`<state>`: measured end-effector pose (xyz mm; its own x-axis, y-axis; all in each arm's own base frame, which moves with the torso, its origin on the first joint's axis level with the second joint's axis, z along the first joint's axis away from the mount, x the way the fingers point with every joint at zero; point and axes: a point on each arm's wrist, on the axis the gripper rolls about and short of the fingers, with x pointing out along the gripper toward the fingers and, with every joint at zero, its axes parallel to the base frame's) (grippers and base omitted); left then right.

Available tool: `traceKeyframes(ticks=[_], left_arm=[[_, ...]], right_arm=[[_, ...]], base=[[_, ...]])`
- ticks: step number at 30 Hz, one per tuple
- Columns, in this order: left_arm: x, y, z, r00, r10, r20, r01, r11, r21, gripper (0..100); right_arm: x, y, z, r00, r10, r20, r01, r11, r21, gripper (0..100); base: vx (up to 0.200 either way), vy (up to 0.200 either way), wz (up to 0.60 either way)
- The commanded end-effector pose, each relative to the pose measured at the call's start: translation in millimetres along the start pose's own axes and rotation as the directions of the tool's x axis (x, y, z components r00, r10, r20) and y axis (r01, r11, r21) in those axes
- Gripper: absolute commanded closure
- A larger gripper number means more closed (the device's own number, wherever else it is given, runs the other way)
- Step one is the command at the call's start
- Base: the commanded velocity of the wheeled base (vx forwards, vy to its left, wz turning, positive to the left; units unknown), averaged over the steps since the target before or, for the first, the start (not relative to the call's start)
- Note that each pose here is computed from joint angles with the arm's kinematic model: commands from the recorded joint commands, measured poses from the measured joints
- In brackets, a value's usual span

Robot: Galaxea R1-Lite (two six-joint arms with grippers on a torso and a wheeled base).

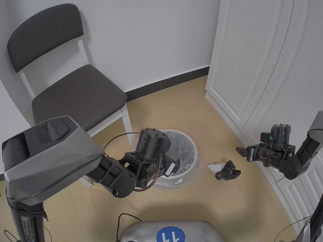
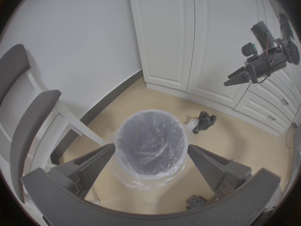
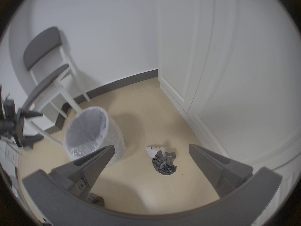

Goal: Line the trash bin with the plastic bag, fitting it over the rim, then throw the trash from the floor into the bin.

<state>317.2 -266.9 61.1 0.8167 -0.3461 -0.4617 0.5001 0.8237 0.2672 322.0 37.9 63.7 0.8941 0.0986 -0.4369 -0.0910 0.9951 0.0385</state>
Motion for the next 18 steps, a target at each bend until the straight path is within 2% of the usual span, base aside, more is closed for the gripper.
traceKeyframes(ticks=[1,4,6,7,8,13,18], left_arm=[[18,6,-8,0.999,0.039,-0.026,-0.04,0.999,-0.036,0],[42,12,-13,0.997,0.066,-0.035,-0.068,0.997,-0.048,0],[42,12,-13,0.997,0.066,-0.035,-0.068,0.997,-0.048,0],[53,15,-20,0.99,0.103,-0.097,-0.107,0.994,-0.034,0],[57,17,-23,0.986,0.115,-0.12,-0.119,0.992,-0.03,0],[71,30,-38,0.975,0.147,-0.165,-0.155,0.987,-0.036,0],[92,36,-42,0.963,0.198,-0.184,-0.206,0.978,-0.023,0]], right_arm=[[4,-1,8,1.0,-0.004,0.02,0.003,0.999,0.053,0],[16,-4,1,1.0,-0.015,-0.027,0.017,0.998,0.065,0],[16,-4,1,1.0,-0.015,-0.027,0.017,0.998,0.065,0],[21,-6,-3,0.999,-0.02,-0.041,0.023,0.998,0.066,0],[22,-7,-2,0.999,-0.024,-0.041,0.027,0.997,0.068,0],[24,-15,-2,0.998,-0.043,-0.042,0.046,0.996,0.077,0],[29,-21,-7,0.997,-0.052,-0.057,0.057,0.995,0.084,0]], base=[[0.0,0.0,0.0],[0.0,0.0,0.0],[0.0,0.0,0.0],[0.0,0.0,0.0],[0.0,0.0,0.0],[0.0,0.0,0.0],[0.0,0.0,0.0]])
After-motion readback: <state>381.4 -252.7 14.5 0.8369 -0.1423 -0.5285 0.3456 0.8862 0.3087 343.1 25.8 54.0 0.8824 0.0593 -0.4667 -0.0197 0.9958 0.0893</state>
